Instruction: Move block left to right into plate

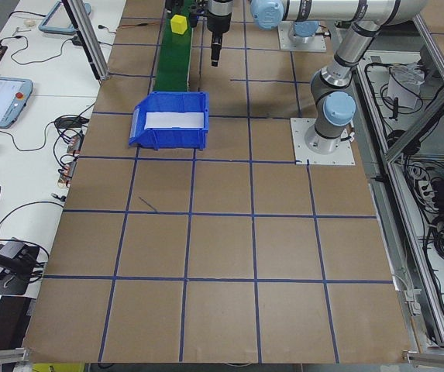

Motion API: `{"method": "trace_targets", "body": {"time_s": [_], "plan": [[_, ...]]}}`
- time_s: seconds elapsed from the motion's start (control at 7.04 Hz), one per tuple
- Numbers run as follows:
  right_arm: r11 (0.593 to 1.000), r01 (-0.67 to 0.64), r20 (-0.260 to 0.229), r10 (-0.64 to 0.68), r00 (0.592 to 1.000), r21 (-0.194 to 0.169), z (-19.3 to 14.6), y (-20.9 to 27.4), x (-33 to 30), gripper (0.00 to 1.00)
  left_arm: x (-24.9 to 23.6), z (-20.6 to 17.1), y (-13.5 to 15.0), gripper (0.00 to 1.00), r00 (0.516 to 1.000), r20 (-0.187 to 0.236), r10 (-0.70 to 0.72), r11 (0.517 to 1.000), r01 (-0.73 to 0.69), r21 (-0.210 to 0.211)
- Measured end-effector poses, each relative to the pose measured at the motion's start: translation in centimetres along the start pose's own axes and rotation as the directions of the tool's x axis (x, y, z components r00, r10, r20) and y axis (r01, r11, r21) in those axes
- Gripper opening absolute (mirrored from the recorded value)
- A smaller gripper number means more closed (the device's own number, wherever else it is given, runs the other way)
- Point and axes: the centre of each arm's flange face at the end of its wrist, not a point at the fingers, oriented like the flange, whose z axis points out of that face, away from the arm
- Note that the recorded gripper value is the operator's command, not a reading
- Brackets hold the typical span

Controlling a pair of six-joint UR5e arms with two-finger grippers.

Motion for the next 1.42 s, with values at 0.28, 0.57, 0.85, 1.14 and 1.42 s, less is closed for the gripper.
{"method": "trace_targets", "body": {"time_s": [0.28,0.57,0.85,1.14,1.42], "plan": [[0.998,0.066,-0.064,-0.067,0.996,-0.025,1.7,0.7,1.5,0.94,0.0,0.0,0.0,1.0,1.0,0.0,-0.001,1.0,0.001,-0.001],[0.993,0.118,-0.174,-0.119,0.977,-0.018,1.8,0.7,2.8,0.39,-0.1,0.0,0.0,1.0,1.0,0.0,0.0,1.0,0.0,-0.001],[0.985,0.172,-0.299,-0.161,0.94,0.009,0.3,0.1,4.1,0.22,-0.1,0.0,0.0,1.0,1.0,0.0,0.0,1.0,0.0,-0.001],[0.976,0.217,-0.343,-0.196,0.919,0.023,-4.0,0.4,7.1,0.22,-0.1,0.0,0.0,1.0,1.0,0.0,0.0,1.0,0.0,-0.001],[0.972,0.23,-0.382,-0.231,0.895,-0.051,-9.9,5.1,15.0,0.23,-0.1,0.0,0.0,1.0,1.0,0.0,0.0,1.0,0.0,-0.001]]}}
